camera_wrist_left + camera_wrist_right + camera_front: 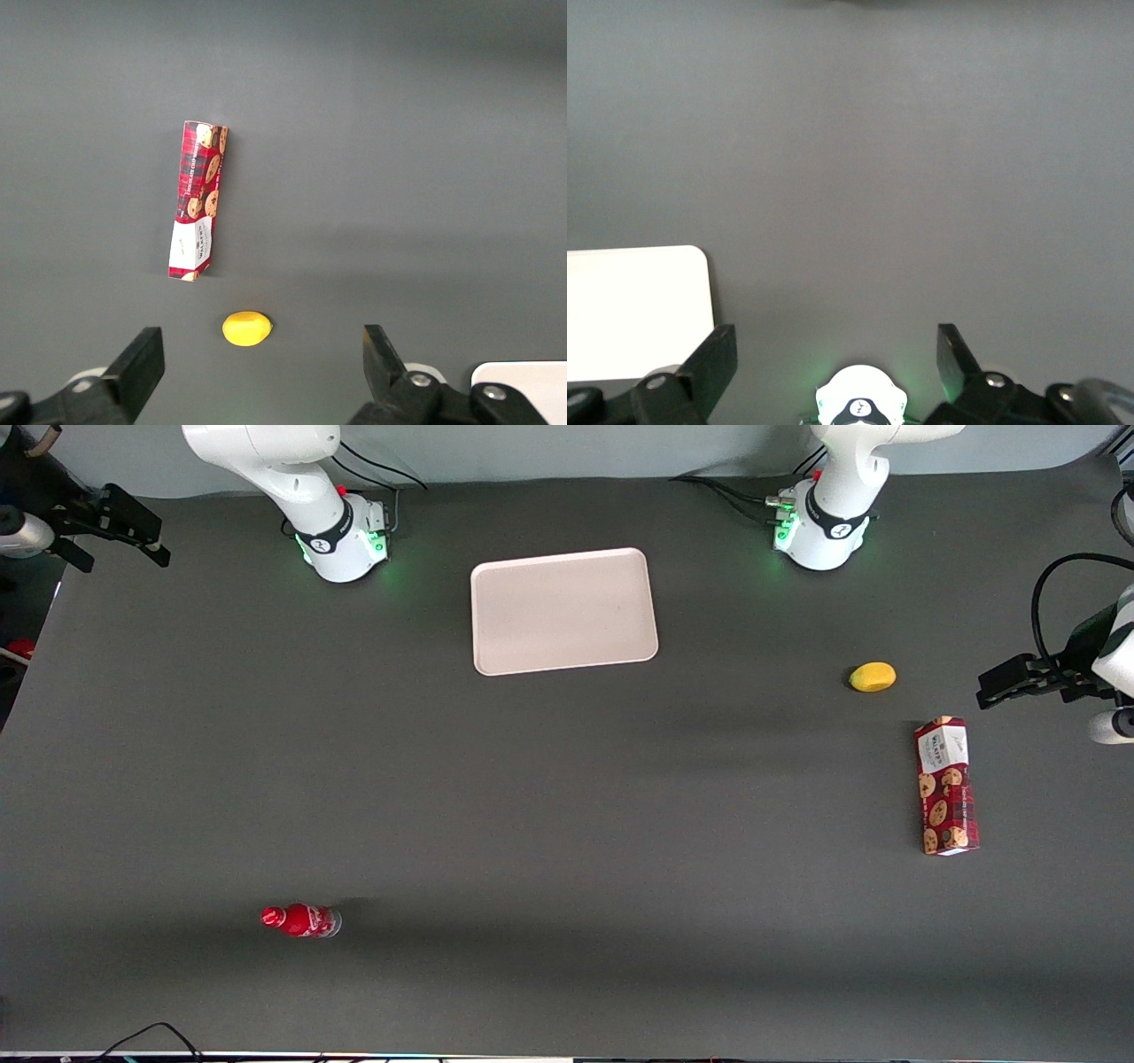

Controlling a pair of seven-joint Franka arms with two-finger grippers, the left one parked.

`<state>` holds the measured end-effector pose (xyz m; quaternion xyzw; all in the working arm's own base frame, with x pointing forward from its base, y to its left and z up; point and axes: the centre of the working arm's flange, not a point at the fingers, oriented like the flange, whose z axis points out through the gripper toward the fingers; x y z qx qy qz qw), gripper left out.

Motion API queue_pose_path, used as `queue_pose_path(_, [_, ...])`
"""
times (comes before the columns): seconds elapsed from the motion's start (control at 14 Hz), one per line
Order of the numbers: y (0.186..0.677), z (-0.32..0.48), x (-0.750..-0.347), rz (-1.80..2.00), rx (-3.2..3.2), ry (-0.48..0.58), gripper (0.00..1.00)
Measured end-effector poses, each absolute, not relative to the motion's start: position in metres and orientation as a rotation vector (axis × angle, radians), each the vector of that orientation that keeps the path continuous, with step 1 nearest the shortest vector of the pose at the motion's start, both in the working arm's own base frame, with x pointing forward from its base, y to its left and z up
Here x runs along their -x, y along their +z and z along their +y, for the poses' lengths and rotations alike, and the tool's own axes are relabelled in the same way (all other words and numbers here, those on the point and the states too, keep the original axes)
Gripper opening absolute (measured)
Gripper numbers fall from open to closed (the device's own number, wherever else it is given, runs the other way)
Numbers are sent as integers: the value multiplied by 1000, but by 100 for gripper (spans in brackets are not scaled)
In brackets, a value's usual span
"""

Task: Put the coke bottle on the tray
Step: 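Move the right gripper down toward the red Coca-Cola bottle lying on its side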

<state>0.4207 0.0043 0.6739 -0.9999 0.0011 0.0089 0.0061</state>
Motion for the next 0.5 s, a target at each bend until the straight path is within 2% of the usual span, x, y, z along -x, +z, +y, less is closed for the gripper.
queue_pose_path(0.29, [673,4,-429,31,3127,21,100])
queue_pose_path(0.5, [685,10,-440,13,3128,-30,100])
